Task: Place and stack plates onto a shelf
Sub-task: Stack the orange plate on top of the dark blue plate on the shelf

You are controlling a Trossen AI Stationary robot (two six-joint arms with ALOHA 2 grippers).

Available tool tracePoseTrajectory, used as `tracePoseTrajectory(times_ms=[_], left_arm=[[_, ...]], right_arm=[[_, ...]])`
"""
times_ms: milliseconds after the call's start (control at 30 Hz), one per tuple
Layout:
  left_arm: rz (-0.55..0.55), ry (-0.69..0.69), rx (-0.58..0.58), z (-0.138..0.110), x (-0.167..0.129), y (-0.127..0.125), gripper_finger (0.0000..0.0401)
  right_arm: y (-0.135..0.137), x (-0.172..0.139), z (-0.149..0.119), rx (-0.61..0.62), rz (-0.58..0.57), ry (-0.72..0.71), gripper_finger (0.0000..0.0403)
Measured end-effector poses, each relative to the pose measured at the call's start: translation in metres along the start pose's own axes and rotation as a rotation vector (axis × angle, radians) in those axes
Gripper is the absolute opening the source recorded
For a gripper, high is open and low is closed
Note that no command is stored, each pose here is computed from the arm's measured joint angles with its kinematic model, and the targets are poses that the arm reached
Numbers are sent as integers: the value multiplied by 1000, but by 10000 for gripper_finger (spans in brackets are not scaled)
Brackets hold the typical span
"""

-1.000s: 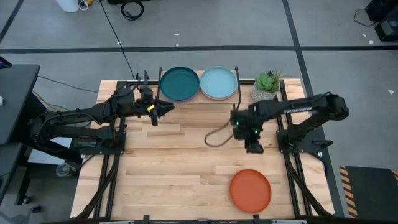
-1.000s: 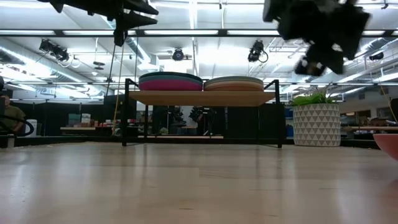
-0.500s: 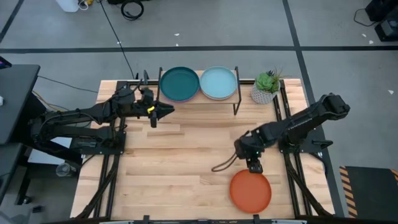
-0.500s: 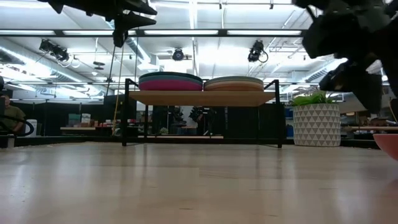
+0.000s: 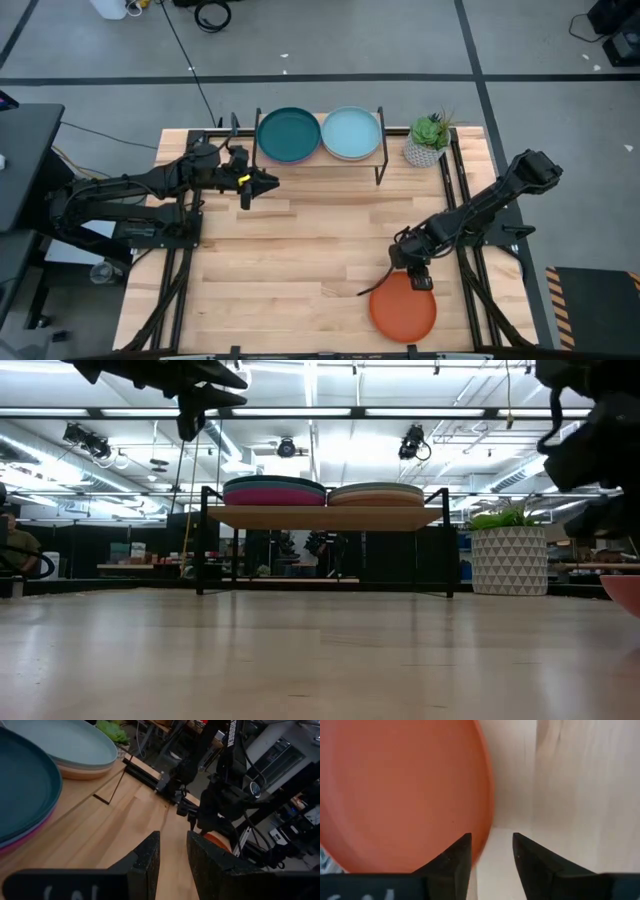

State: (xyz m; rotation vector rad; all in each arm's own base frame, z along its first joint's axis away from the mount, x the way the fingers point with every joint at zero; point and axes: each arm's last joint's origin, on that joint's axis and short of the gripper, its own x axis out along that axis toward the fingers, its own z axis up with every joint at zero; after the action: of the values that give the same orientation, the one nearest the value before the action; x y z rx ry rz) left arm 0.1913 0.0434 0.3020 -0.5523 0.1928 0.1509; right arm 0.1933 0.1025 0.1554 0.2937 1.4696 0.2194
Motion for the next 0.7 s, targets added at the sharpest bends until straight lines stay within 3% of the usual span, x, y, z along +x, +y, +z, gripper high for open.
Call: tracePoseTrajectory(times_ms=[500,700], left_arm=[[7,12,-13,-1,0,1,102],[-84,-187,-71,20,-4,-5,102]], right_arm=[[-6,12,-10,50,71,48,18],[-12,6,-10,102,105,66,22]])
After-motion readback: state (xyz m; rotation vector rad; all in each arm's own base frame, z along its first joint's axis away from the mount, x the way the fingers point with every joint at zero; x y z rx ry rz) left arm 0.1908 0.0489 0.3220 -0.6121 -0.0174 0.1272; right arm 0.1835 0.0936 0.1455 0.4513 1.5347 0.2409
